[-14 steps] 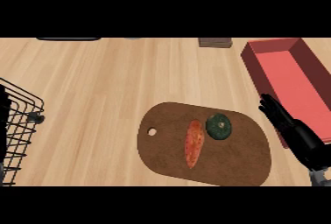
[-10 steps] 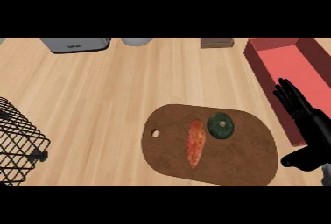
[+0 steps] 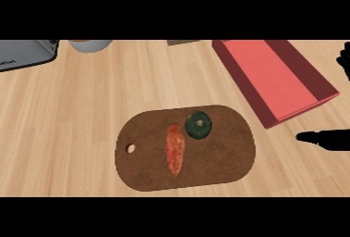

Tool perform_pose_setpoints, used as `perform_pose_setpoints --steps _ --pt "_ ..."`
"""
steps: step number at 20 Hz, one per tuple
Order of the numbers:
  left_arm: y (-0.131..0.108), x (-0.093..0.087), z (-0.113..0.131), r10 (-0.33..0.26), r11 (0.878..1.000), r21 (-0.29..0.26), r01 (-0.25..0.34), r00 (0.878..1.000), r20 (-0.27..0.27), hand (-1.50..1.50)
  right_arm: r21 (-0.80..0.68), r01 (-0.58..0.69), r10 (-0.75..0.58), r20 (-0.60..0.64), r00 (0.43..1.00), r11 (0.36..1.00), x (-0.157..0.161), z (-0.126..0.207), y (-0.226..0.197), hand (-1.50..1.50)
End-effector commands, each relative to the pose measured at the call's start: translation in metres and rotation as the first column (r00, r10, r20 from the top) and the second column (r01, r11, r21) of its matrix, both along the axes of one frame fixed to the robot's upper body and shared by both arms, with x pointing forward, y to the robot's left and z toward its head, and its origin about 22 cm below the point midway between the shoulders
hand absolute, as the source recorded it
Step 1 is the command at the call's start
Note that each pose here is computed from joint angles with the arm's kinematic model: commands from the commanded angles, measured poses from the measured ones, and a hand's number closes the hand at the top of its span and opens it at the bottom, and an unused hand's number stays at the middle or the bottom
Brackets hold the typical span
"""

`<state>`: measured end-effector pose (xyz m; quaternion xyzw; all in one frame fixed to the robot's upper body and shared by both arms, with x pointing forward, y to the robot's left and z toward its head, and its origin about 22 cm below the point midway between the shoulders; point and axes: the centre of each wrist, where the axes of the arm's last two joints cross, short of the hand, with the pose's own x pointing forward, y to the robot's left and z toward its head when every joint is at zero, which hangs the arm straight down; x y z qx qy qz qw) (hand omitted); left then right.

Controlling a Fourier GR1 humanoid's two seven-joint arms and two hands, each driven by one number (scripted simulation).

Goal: Pick the squash from the cutting board and place it in the cardboard box

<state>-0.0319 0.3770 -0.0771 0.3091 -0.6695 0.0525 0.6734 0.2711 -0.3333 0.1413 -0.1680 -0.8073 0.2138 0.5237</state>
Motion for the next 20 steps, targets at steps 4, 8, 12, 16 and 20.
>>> perform_pose_setpoints --steps 4,8,12,16,20 --pt "0.006 0.108 0.054 -0.464 0.882 0.137 0.45 0.881 0.095 0.0 -0.315 -0.014 0.054 0.121 0.991 0.949 -0.004 0.033 0.012 -1.5" --pt "0.0 0.134 0.065 -0.518 0.853 0.123 0.507 0.851 0.081 0.0 -0.47 -0.006 0.018 0.02 1.0 0.883 -0.007 0.035 0.021 -1.5" --pt "-0.005 0.143 0.072 -0.549 0.834 0.114 0.54 0.833 0.07 0.0 -0.636 -0.067 -0.004 -0.11 0.994 0.769 -0.014 0.035 0.03 -1.5" --pt "-0.005 0.154 0.081 -0.569 0.821 0.107 0.562 0.821 0.056 0.0 -0.697 -0.12 -0.029 -0.199 0.98 0.707 -0.022 0.035 0.051 -1.5" --pt "-0.016 0.163 0.085 -0.599 0.8 0.086 0.594 0.799 0.05 0.0 -0.781 -0.112 -0.109 -0.225 0.968 0.615 -0.025 0.04 0.064 -1.5"
